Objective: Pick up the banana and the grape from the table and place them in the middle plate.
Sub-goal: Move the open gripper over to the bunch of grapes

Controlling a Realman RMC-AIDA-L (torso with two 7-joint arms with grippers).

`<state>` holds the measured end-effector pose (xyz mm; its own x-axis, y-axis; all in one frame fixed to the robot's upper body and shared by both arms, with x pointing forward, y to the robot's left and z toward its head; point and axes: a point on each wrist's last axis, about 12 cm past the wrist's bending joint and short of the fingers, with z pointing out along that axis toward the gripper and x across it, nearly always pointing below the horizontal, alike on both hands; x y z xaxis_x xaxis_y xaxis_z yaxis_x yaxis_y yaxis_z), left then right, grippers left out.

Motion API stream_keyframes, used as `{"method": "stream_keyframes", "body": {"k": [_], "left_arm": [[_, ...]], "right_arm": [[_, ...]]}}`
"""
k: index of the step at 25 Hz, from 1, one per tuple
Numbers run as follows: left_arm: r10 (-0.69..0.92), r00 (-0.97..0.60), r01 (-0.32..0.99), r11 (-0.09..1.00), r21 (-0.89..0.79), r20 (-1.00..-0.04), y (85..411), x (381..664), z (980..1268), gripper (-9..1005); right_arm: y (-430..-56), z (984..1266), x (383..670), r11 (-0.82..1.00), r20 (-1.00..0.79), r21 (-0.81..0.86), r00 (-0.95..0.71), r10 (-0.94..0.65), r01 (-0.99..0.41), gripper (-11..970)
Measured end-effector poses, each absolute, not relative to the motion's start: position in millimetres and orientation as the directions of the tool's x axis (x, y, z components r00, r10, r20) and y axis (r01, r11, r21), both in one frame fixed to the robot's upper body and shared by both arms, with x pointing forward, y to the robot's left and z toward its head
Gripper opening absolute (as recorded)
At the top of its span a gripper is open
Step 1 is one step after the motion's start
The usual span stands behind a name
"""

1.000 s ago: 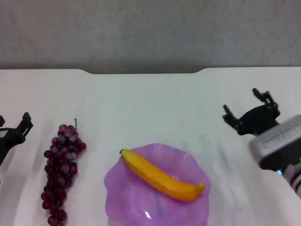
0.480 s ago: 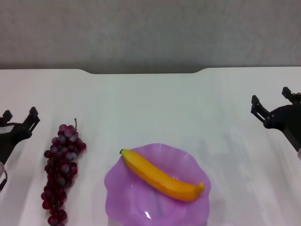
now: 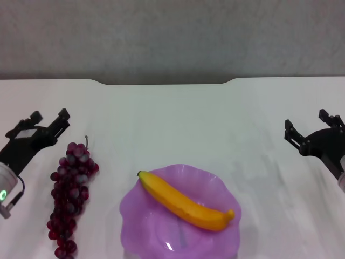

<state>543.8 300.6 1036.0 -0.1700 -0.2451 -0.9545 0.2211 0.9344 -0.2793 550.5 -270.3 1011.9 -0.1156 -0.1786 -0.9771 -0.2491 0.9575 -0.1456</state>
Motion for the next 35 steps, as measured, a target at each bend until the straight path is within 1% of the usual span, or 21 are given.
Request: {"method": "stream_keyframes", "body": {"k": [3, 7, 10, 11, 13, 16, 21, 24, 26, 35], "left_arm": [[-0.185, -0.235, 0.235, 0.942, -0.241, -0.954, 300, 548, 1048, 765], [-0.076, -0.351, 0.215, 0.964, -0.159, -0.933, 295, 549, 1060, 765], [0.027, -0.426, 0.198, 0.978, -0.063, -0.904, 284, 550, 1080, 765], [0.077, -0.456, 0.196, 0.981, -0.015, -0.886, 278, 549, 1090, 764], [0.137, -0.499, 0.201, 0.979, 0.039, -0.856, 271, 549, 1100, 764], [0.21, -0.579, 0.234, 0.968, 0.087, -0.788, 263, 548, 1114, 764], [0.28, -0.657, 0.324, 0.943, 0.074, -0.7, 266, 547, 1127, 765], [0.303, -0.677, 0.372, 0.927, 0.043, -0.671, 274, 548, 1128, 764], [0.295, -0.686, 0.366, 0.93, 0.035, -0.665, 276, 549, 1126, 764], [0.297, -0.768, 0.364, 0.931, -0.005, -0.567, 271, 564, 1090, 764]], "right_arm": [[-270, 1012, 551, 0.957, -0.976, -0.146, -0.121, -0.181, -0.25, 886], [-270, 1011, 552, 0.956, -0.973, -0.147, -0.136, -0.186, -0.253, 885], [-270, 1011, 553, 0.956, -0.973, -0.148, -0.137, -0.186, -0.253, 885], [-270, 1010, 553, 0.956, -0.973, -0.148, -0.139, -0.187, -0.253, 885], [-270, 1009, 553, 0.956, -0.971, -0.148, -0.147, -0.189, -0.254, 885], [-268, 1009, 556, 0.954, -0.968, -0.149, -0.16, -0.195, -0.261, 885], [-265, 1010, 558, 0.952, -0.967, -0.147, -0.165, -0.196, -0.267, 885], [-263, 1010, 558, 0.952, -0.968, -0.141, -0.162, -0.19, -0.272, 885], [-262, 1011, 558, 0.952, -0.969, -0.141, -0.16, -0.189, -0.273, 885], [-262, 1010, 558, 0.948, -0.967, -0.15, -0.161, -0.2, -0.281, 885]]}}
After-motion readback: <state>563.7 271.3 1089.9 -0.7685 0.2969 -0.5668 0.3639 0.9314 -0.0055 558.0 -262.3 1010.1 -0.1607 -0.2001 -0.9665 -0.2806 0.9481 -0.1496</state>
